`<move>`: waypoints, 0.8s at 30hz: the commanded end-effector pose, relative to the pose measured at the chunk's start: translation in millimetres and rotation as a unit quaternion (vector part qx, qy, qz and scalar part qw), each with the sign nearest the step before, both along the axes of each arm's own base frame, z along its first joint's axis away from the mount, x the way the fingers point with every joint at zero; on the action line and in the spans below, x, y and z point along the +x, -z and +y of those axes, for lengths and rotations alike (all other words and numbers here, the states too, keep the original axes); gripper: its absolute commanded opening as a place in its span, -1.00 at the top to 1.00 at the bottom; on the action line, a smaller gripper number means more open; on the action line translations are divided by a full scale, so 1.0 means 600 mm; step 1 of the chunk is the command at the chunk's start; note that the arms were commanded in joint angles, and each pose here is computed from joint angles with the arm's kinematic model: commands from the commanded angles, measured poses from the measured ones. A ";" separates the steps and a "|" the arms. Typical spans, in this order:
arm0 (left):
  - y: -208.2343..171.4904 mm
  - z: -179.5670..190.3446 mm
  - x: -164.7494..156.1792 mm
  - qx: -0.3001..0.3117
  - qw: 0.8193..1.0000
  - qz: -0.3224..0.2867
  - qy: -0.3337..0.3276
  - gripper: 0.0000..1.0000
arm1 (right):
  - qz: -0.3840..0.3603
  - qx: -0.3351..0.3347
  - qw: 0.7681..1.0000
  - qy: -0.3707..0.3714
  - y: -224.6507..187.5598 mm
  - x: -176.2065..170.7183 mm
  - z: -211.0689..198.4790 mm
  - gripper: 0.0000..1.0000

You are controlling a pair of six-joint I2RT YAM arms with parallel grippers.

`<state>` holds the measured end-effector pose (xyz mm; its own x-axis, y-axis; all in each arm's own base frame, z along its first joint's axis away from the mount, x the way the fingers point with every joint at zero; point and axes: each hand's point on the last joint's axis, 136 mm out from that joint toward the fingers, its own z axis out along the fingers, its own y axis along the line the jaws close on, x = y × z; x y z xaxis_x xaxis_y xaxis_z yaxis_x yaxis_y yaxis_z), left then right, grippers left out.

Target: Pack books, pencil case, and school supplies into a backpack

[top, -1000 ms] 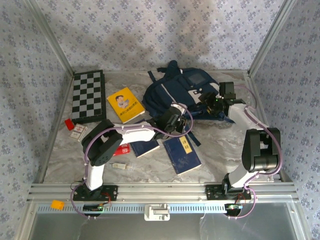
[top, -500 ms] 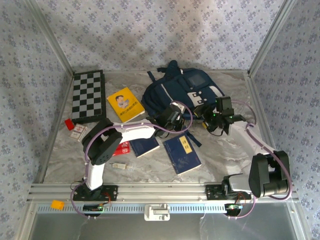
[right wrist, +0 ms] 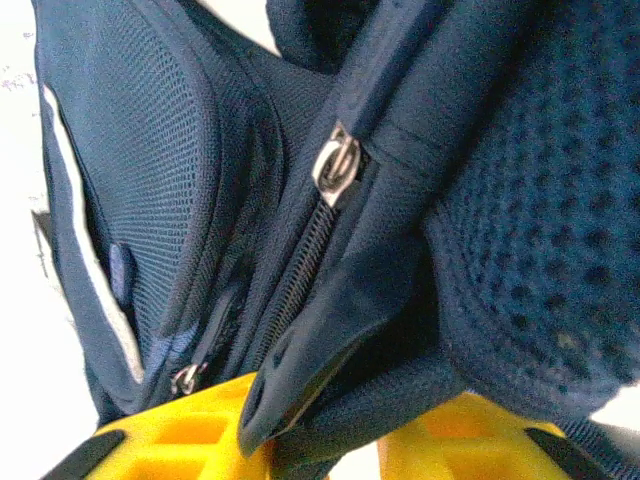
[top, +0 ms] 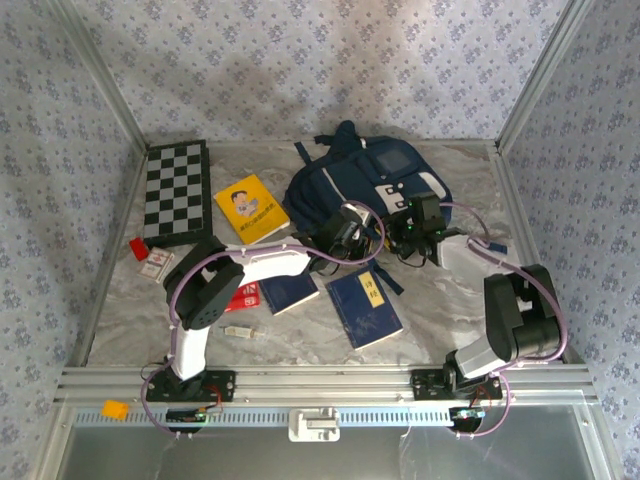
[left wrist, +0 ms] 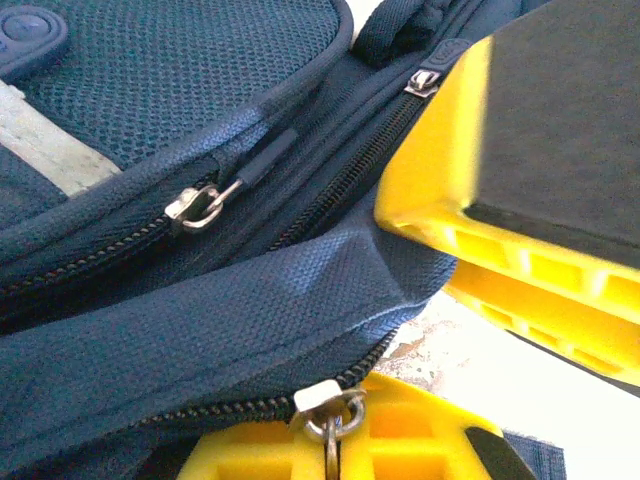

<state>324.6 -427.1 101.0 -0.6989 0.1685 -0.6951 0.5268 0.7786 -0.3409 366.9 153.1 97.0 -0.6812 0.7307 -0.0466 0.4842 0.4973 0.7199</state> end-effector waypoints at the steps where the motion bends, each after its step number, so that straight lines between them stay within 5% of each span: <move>1: -0.076 -0.032 0.011 -0.048 0.998 -0.034 0.020 1.00 | -0.007 -0.047 0.999 -0.013 -0.010 0.016 -0.015 0.69; 5: -0.071 0.002 0.006 -0.018 0.999 -0.036 0.018 1.00 | -0.014 -0.068 0.997 -0.022 -0.007 0.014 -0.049 1.00; 14: -0.020 0.118 0.001 0.064 0.997 -0.035 0.023 1.00 | -0.011 -0.085 0.996 -0.026 -0.019 0.028 -0.126 1.00; 19: -0.043 0.109 -0.004 0.062 0.997 -0.013 0.040 1.00 | -0.010 -0.077 0.996 -0.034 -0.010 0.060 -0.132 1.00; 24: -0.074 0.048 -0.025 0.029 0.997 -0.023 0.073 1.00 | -0.017 -0.082 0.994 -0.065 -0.016 0.053 -0.109 0.22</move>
